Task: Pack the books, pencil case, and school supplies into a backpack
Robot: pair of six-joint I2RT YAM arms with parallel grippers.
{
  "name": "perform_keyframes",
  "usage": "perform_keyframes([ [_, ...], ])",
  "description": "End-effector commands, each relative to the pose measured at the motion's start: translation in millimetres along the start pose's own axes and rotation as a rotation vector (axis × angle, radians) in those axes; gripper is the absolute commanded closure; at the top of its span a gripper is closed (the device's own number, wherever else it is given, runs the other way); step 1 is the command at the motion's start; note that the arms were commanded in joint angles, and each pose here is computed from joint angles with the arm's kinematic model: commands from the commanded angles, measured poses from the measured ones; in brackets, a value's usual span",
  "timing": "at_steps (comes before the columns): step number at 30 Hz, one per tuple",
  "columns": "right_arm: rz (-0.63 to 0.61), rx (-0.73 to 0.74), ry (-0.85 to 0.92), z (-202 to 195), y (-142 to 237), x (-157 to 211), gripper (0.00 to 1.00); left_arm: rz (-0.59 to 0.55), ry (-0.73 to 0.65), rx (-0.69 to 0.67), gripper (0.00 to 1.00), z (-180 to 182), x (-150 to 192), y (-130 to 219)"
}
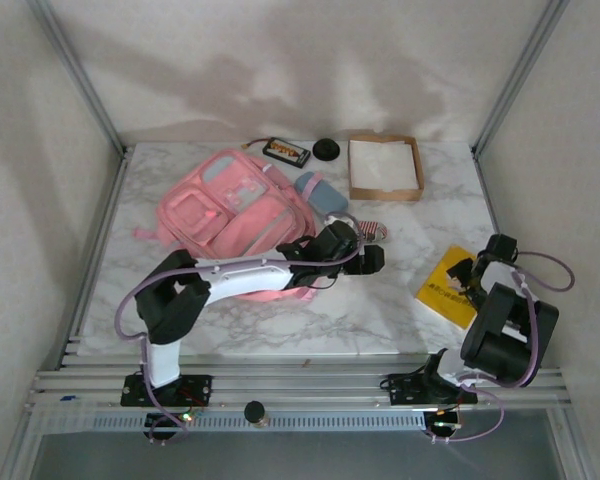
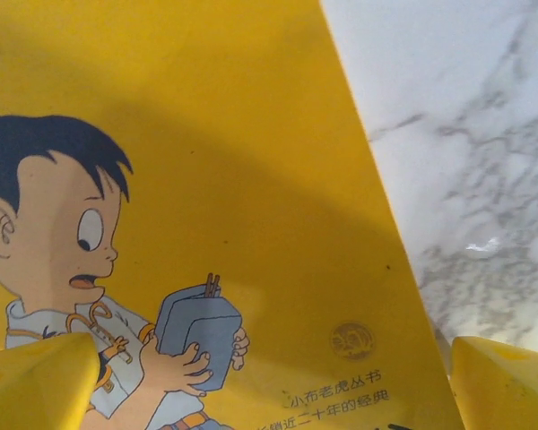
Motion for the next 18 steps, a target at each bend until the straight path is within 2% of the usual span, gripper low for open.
perform_keyframes([
  [1, 0.082, -0.227, 0.111, 56.1, -6.5, 7.8, 0.01, -0.017, 0.006, 0.020, 0.07, -7.9, -4.6, -12.9],
  [7, 0.146, -0.261, 0.256, 102.3, -19.3, 33.6, 0.01, -0.042, 0.005, -0.003, 0.08, -10.1, -9.1, -35.1],
  [11, 0.159, -0.315, 0.381, 135.8, -13.0, 51.3, 0.01, -0.045, -0.001, -0.041, 0.09, -3.7, -10.1, -52.1],
  [15, 0.160, -0.393, 0.395, 153.7, 3.0, 42.5, 0.01, -0.036, -0.005, -0.061, 0.12, -1.6, -14.0, -78.2],
  [18, 0.156, -0.384, 0.351, 145.5, 9.6, 31.4, 0.01, -0.023, 0.018, -0.054, 0.14, -2.4, -10.9, -94.4],
])
Point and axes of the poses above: each hand's point on the last joint's axis, 136 mm out from that joint toward the fingers, its own y axis back along the fingers, its own z axis along the line the jaws close on, x = y × z, the point moved 3 cm from there along y, back along the fingers, and after that the axes turned 3 degrees about -y, right-handed, at the moved point
